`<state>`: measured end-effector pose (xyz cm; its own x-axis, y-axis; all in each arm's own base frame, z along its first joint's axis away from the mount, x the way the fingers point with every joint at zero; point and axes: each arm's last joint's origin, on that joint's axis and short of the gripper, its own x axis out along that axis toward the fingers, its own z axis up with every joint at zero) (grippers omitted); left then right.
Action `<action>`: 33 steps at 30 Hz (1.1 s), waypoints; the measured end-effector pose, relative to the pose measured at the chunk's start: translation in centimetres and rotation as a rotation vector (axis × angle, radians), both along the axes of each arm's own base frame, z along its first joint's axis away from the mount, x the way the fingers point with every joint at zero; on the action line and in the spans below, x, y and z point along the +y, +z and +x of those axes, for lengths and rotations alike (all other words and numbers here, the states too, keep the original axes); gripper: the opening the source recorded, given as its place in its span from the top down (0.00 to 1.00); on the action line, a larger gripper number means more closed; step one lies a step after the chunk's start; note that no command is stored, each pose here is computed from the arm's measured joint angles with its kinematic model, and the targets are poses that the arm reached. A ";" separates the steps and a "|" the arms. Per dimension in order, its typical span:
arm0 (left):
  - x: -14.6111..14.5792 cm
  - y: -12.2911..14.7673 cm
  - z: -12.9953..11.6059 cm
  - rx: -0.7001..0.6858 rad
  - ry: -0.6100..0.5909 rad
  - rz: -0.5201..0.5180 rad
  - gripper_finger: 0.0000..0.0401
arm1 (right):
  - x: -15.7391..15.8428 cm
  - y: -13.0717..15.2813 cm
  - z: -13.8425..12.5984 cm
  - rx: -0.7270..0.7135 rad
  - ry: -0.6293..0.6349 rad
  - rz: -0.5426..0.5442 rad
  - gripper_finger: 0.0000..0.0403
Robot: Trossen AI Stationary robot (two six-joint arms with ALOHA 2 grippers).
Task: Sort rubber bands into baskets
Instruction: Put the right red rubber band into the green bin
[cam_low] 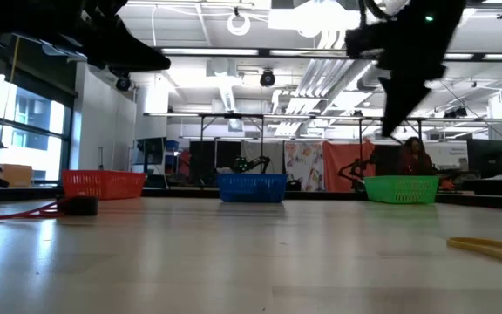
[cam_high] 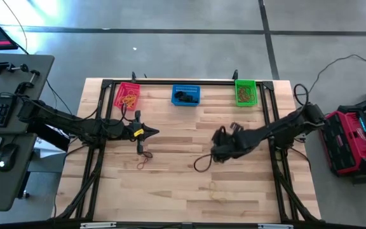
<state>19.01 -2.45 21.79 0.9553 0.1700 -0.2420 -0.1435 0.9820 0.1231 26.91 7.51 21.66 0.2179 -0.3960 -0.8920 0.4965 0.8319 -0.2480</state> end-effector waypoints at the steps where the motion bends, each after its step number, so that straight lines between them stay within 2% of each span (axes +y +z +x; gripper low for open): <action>1: 0.0 0.0 0.0 0.000 0.000 0.000 1.00 | -0.5 0.6 0.2 -0.002 -0.014 -0.041 1.00; 8: 0.0 0.0 0.0 0.000 -0.001 0.000 1.00 | -5.0 3.5 0.3 -0.007 -0.134 -0.255 1.00; 16: 0.0 0.0 0.0 -0.003 -0.001 -0.001 1.00 | -12.6 5.6 -1.8 -0.001 -0.331 -0.399 1.00; 23: 0.0 0.0 0.0 -0.003 -0.001 0.000 1.00 | -18.4 5.7 -3.9 -0.036 -0.454 -0.411 1.00; 30: 0.0 0.0 0.0 -0.014 0.010 -0.053 1.00 | -22.6 2.5 -5.7 -0.101 -0.534 -0.344 1.00; 33: -0.1 0.0 0.0 -0.012 -0.021 -0.068 1.00 | -23.8 0.9 -6.8 -0.115 -0.579 -0.323 1.00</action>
<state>19.03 -2.56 21.82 0.9613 0.1331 -0.2412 -0.1234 0.9908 0.0549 20.10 -16.33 22.59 -0.0233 -0.7208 -0.6928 0.8782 0.3163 -0.3587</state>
